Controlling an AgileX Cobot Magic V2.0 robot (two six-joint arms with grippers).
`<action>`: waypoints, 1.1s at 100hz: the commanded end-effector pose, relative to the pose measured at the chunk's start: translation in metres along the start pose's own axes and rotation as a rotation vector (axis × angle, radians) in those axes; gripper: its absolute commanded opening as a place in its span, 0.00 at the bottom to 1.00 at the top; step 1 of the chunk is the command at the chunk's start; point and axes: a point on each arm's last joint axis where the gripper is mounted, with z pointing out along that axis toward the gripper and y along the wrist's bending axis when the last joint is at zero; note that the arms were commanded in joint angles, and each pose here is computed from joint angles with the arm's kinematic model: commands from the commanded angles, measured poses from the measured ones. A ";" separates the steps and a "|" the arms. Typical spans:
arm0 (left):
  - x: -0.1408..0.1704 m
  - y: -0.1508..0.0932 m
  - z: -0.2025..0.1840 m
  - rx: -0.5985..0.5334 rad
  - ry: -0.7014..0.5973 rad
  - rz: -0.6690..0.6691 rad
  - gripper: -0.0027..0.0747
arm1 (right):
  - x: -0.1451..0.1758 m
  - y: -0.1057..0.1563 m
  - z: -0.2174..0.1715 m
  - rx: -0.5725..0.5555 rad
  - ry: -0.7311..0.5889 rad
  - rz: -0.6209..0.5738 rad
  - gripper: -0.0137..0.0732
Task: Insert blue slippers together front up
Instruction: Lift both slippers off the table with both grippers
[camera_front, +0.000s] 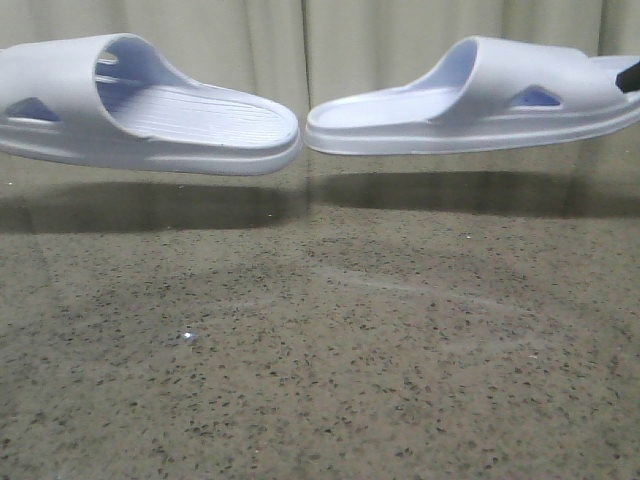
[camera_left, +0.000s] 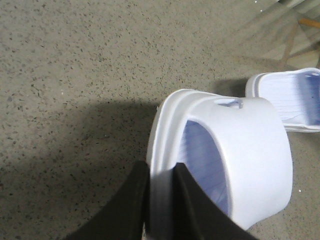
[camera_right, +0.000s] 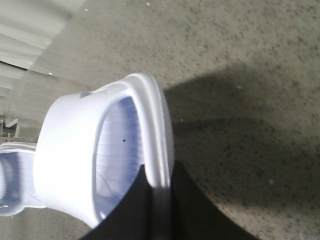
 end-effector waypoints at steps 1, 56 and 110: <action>-0.014 -0.022 -0.012 0.075 -0.082 0.018 0.05 | -0.012 0.025 -0.012 -0.105 -0.095 -0.035 0.03; -0.018 -0.029 -0.012 0.150 -0.119 -0.002 0.05 | -0.022 0.051 -0.021 -0.249 -0.081 -0.120 0.03; -0.020 -0.025 -0.012 0.109 -0.138 -0.006 0.05 | -0.036 0.057 -0.038 -0.278 -0.113 -0.170 0.03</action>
